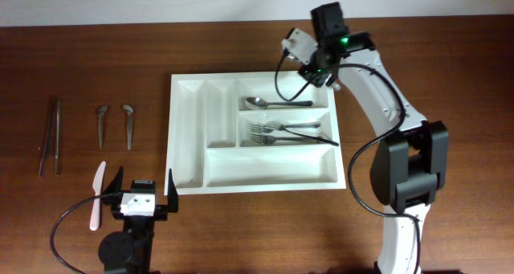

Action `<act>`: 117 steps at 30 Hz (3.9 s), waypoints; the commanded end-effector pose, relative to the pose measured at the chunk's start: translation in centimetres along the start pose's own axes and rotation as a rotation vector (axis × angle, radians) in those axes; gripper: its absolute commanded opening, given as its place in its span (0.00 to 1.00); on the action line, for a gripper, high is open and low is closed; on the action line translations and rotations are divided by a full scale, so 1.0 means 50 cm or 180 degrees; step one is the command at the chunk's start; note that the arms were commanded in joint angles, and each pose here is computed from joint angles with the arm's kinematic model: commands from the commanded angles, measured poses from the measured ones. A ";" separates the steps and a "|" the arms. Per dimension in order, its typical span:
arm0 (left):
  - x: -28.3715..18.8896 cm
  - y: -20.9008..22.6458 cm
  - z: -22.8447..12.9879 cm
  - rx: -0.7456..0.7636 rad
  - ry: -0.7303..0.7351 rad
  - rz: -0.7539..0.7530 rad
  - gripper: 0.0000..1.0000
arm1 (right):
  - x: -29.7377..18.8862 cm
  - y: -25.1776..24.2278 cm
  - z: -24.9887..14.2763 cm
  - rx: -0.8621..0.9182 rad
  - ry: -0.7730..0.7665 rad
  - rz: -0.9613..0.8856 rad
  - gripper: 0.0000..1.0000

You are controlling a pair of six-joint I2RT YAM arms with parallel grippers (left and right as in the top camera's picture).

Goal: Pack container
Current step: 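Carry the spoon to the top compartment beside the first spoon, then open the right gripper and lift it away from the tray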

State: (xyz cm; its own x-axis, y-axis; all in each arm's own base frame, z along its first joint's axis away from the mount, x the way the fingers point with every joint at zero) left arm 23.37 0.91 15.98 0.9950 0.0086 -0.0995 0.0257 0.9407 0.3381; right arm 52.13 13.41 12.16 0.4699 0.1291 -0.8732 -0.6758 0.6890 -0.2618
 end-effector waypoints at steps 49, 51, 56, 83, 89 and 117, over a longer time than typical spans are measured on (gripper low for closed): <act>0.000 0.003 -0.004 0.0049 0.0008 0.0037 0.99 | 0.050 0.119 -0.011 -0.0451 -0.0113 0.0856 0.22; 0.000 0.003 -0.004 0.0049 0.0008 0.0037 0.99 | 0.046 0.115 -0.006 -0.0455 -0.0134 0.0834 0.33; 0.000 0.003 -0.004 0.0049 0.0008 0.0037 0.99 | 0.004 0.066 0.020 -0.0205 -0.0124 0.0497 0.50; 0.000 0.003 -0.004 0.0049 0.0008 0.0037 0.99 | -0.271 0.080 -0.162 0.0823 0.1573 0.0416 0.83; 0.000 0.003 -0.004 0.0049 0.0008 0.0037 0.99 | -0.266 0.106 -0.153 0.1889 0.1550 0.0617 0.94; 0.000 0.003 -0.004 0.0049 0.0008 0.0037 0.99 | -0.147 0.193 -0.263 0.3893 0.2457 0.0453 0.99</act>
State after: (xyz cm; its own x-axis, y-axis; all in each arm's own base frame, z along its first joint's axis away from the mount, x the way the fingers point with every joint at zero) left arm 23.37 0.91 15.98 0.9950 0.0086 -0.0995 0.0257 0.9407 0.3381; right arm 34.89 10.16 10.56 -0.2463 0.1260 -0.9610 0.3434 0.9385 0.0350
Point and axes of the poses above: each gripper's point midway between its finger pads, its own x axis out along the fingers, its own y axis along the line the jaws close on, z = x × y, the point moved 1 cm from there along -x, back along the fingers, and after that the axes turned 9 degrees about x, right-handed, at the moved point
